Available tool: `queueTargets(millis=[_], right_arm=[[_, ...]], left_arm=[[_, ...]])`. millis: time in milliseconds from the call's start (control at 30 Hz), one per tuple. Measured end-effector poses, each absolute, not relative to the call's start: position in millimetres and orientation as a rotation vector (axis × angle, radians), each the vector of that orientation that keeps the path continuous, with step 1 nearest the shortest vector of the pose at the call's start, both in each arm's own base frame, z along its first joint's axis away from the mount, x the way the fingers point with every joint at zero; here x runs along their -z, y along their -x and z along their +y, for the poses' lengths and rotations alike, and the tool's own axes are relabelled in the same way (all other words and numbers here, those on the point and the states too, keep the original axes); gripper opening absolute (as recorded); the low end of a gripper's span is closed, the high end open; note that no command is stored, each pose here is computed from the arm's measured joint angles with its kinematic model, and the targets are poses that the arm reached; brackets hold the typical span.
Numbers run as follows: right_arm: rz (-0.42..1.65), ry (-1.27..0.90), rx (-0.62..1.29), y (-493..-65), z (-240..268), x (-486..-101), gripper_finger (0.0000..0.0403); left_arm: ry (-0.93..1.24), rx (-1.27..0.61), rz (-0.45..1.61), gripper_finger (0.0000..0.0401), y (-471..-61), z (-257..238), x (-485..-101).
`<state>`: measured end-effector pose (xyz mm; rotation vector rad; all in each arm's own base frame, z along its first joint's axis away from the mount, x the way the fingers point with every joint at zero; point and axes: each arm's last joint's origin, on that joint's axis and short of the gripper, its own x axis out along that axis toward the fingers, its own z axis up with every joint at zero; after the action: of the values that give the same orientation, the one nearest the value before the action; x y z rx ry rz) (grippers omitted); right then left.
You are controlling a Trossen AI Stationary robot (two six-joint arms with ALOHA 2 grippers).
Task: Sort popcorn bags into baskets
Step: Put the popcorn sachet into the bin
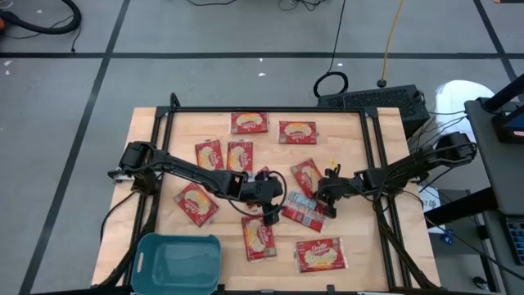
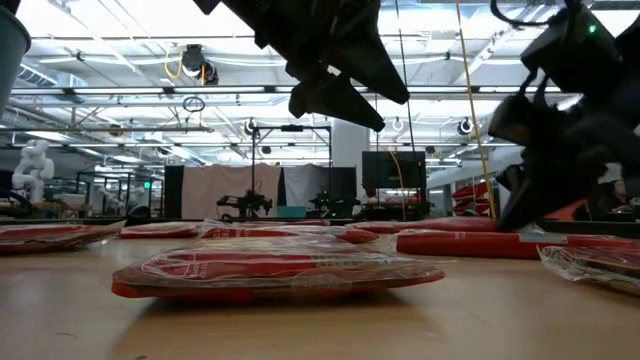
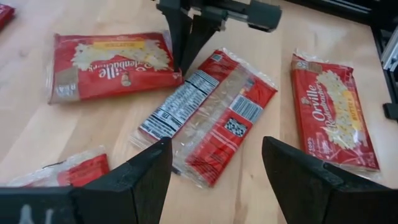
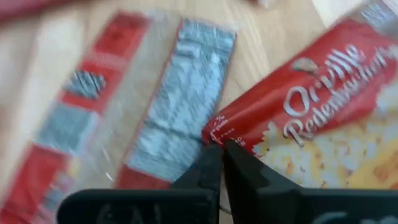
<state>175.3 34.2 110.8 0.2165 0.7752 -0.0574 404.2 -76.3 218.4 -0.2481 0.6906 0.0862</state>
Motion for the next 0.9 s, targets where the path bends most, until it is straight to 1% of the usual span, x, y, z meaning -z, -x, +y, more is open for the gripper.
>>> queueTargets(millis=[233,400,500,700,767,900], right_arm=[[0.705,-0.348,0.071,-189.8,40.0,-128.4,0.0],[0.675,-0.388,0.022,-199.2,43.5,-140.9,0.0],[0.659,-0.41,-0.026,-204.7,46.1,-149.1,0.0],[0.643,-0.456,-0.13,-213.0,51.0,-163.0,0.0],[0.643,-0.475,-0.166,-214.8,52.4,-166.5,0.0],[0.642,-0.521,-0.206,-217.7,54.3,-172.5,0.0]], left_arm=[[0.251,-0.096,0.685,0.025,-402.9,-83.3,-218.6],[0.219,-0.102,0.653,0.025,-403.5,-87.1,-220.8],[0.148,-0.1,0.615,0.0251,-404.7,-90.5,-223.6],[-0.061,-0.084,0.582,0.0252,-406.6,-91.9,-225.5],[-0.106,-0.073,0.571,0.026,-408.6,-90.3,-225.1],[-0.202,-0.04,0.547,0.0292,-415.8,-90.4,-218.1]])
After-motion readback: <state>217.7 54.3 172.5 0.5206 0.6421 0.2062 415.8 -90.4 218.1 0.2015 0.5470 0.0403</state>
